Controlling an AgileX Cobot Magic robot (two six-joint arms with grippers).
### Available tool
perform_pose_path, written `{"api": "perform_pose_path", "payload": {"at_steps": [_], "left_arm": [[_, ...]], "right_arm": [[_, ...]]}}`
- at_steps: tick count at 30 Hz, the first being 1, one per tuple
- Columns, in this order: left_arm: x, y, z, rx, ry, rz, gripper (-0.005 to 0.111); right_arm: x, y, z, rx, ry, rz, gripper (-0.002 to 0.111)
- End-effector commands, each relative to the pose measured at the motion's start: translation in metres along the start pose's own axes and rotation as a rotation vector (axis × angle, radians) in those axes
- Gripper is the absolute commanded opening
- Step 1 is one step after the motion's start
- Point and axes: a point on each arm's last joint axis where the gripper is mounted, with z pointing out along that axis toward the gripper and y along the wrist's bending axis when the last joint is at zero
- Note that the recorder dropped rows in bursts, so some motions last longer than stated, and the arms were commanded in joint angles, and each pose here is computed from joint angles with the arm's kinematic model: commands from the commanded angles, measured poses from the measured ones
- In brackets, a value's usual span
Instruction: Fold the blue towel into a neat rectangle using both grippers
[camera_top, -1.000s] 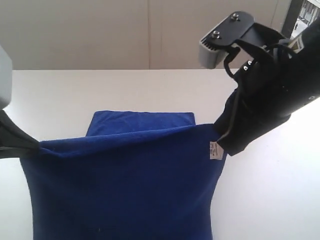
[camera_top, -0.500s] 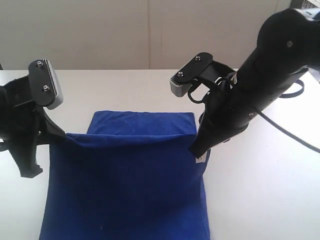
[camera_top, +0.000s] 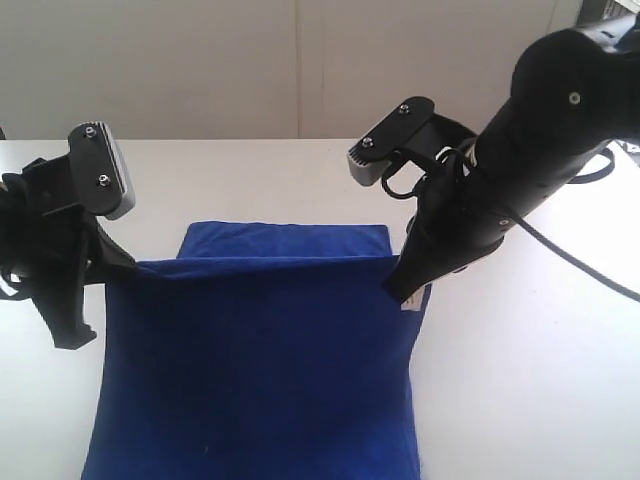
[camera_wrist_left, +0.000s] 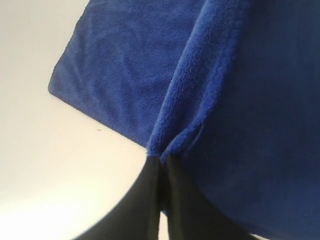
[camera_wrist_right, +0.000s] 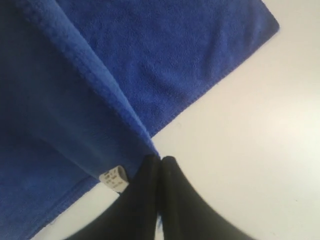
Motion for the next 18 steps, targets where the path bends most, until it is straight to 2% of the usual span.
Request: {"api": "perform_pose_path", "payload": {"at_steps": [1,10,18], "left_arm": [[-0.003,0.0,0.0,-0.015,-0.021,-0.011,0.0],[-0.006,0.007,-0.004,-0.098,-0.056,-0.018,0.0],[-0.004,0.011,0.008,-0.11,-0.042,-0.027,0.0]], "right_arm": [[0.001,-0.003,-0.006,0.035,-0.014,0.0,0.0],[-0.008,-0.006,-0.028,0.074,-0.117,-0.002,0.0],[-0.01,-0.009,-0.011,0.095,-0.086,-0.012,0.0]]}}
